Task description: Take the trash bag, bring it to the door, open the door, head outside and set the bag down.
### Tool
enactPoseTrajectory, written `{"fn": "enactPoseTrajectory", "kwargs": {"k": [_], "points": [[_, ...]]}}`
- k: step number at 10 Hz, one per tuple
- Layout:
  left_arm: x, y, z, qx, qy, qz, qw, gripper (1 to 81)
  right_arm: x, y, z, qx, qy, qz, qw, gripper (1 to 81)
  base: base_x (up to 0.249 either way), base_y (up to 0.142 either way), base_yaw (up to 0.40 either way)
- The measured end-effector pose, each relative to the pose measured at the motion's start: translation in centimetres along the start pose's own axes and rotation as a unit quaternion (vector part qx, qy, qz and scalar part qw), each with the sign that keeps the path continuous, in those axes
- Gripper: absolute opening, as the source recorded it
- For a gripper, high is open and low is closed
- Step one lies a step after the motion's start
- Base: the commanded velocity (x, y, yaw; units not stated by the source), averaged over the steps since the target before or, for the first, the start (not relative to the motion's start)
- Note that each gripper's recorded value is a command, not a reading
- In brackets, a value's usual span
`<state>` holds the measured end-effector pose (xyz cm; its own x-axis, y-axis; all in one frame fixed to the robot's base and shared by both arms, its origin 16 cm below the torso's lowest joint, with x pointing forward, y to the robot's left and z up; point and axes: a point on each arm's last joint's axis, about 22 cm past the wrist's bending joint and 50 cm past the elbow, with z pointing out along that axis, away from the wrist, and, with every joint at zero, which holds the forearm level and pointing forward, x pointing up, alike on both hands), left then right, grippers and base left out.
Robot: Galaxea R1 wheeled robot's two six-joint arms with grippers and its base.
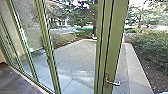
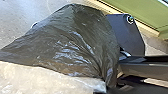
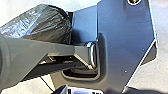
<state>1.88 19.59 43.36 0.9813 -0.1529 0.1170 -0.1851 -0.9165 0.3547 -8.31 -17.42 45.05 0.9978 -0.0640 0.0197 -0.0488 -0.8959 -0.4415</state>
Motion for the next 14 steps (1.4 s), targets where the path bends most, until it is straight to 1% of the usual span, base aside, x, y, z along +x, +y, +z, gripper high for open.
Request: {"fn": "enactPoseTrajectory", "kwargs": {"k": [2, 5, 6, 8, 10, 12, 14], "points": [[0.09, -0.06, 0.14, 0.004, 0.001, 0.0, 1.0, 1.0, -0.17, 0.02, 0.02, -0.001, -0.001, 0.0, 1.0, 81.1, 0.0, 0.0, 0.118], [-0.12, -0.09, 0.17, 0.005, -0.001, 0.0, 1.0, 1.0, -0.12, 0.09, 0.11, -0.003, 0.0, 0.0, 1.0, 81.1, 0.0, 0.0, 0.034], [-0.17, -0.12, 0.27, 0.007, -0.002, -0.001, 1.0, 1.0, -0.07, 0.31, 0.23, -0.007, -0.001, 0.0, 1.0, 81.1, 0.0, 0.0, 0.0], [0.05, -0.59, 0.35, 0.015, -0.001, 0.0, 0.9999, 1.0, -0.05, 0.02, 0.51, -0.007, 0.0, -0.001, 1.0, 81.1, 0.0, 0.0, 0.0], [0.03, -0.65, 0.34, 0.016, -0.002, -0.001, 0.9999, 1.0, -0.06, -0.11, 0.58, -0.007, 0.0, -0.001, 1.0, 81.1, 0.0, 0.0, 0.0], [0.09, -0.18, 0.51, 0.013, -0.002, -0.002, 0.9999, 1.0, -0.07, -0.01, 0.57, -0.008, 0.0, -0.001, 1.0, 81.1, 0.0, 0.0, 0.0], [0.42, -0.15, 0.6, 0.014, -0.001, -0.001, 0.9999, 1.0, -0.04, -0.01, 0.57, -0.008, 0.0, -0.001, 1.0, 81.1, 0.0, 0.0, 0.0]]}}
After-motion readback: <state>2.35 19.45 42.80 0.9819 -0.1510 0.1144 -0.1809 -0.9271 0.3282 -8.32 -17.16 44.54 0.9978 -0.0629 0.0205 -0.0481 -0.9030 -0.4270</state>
